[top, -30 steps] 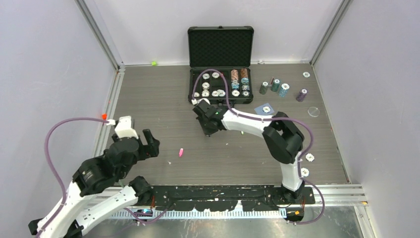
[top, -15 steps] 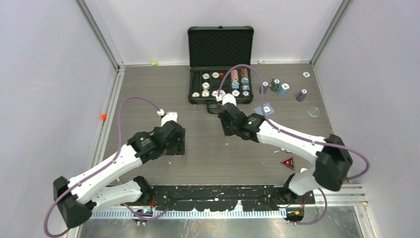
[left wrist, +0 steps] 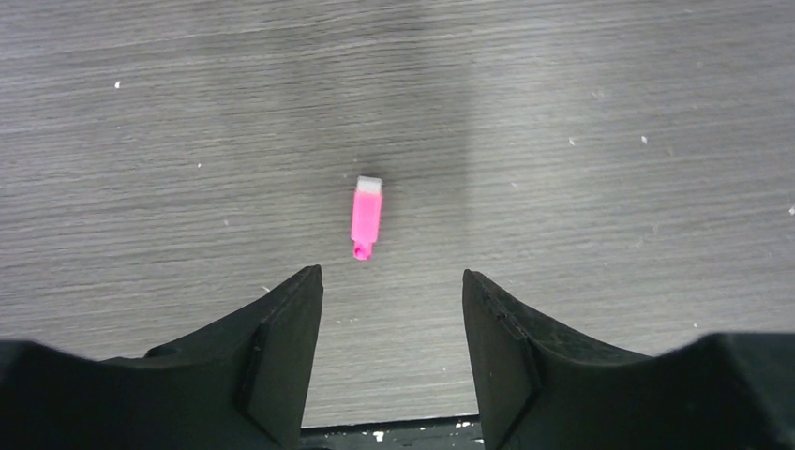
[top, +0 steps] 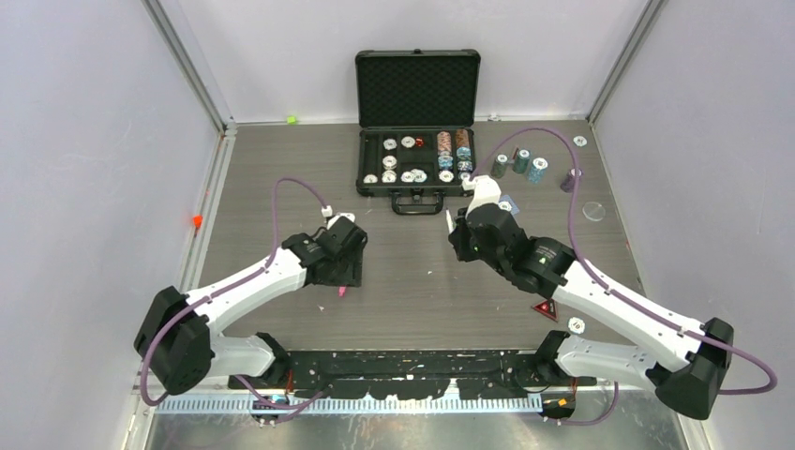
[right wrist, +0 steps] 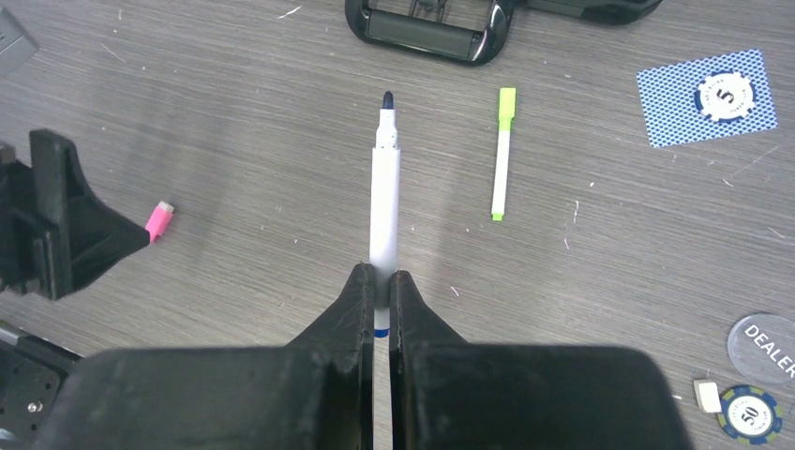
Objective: Insert the pens into the pen caps
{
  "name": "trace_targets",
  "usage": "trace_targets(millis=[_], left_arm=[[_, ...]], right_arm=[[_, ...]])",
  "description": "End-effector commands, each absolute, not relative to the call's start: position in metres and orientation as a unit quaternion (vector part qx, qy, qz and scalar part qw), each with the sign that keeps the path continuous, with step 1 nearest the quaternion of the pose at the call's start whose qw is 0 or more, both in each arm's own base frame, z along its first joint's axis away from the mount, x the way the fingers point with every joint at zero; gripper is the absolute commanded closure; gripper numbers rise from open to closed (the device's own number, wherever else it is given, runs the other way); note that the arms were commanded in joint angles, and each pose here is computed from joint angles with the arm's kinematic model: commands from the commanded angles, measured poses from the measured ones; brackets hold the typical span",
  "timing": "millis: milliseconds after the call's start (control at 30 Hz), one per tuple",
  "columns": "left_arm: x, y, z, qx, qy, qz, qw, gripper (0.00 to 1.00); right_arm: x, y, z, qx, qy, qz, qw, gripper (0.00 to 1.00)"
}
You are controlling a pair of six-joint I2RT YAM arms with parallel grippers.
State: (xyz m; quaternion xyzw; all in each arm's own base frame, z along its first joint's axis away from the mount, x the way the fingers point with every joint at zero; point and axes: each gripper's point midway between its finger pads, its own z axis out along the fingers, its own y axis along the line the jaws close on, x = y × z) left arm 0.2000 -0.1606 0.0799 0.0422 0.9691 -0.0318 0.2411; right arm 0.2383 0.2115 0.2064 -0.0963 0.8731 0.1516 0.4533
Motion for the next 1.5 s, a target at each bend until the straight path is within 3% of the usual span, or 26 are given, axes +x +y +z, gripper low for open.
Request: trace_targets(millis=[0, 633, 733, 800, 900, 1200, 1467], left_arm=[[0.210, -0.164, 0.066, 0.031, 0.971, -0.064, 0.229, 0.43], [0.213, -0.154, 0.019, 0.032, 0.984, -0.035, 0.171, 0.60], [0.211, -0.154, 0.022, 0.031, 0.984, -0.038, 0.172, 0.55], [0.212, -0.156, 0.033, 0.027, 0.981, -0.051, 0.186, 0.44], [0.215, -0.169, 0.064, 0.028, 0.967, -0.109, 0.227, 0.34], [0.203, -0.220, 0.213, 0.043, 0.831, -0.391, 0.393, 0.31], [0.188, -0.257, 0.282, 0.054, 0.728, -0.557, 0.396, 0.35]], right_arm=[[0.231, 0.201, 0.215, -0.079, 0.868, 0.166, 0.461, 1.00], [0.218, 0.216, 0.218, -0.101, 0.864, 0.215, 0.445, 1.00], [0.214, 0.226, 0.220, -0.113, 0.853, 0.246, 0.446, 0.99], [0.211, 0.233, 0.223, -0.120, 0.842, 0.271, 0.451, 1.00], [0.208, 0.241, 0.225, -0.128, 0.827, 0.302, 0.456, 1.00], [0.185, 0.275, 0.249, -0.173, 0.761, 0.424, 0.459, 1.00], [0.161, 0.296, 0.278, -0.221, 0.701, 0.508, 0.449, 1.00]])
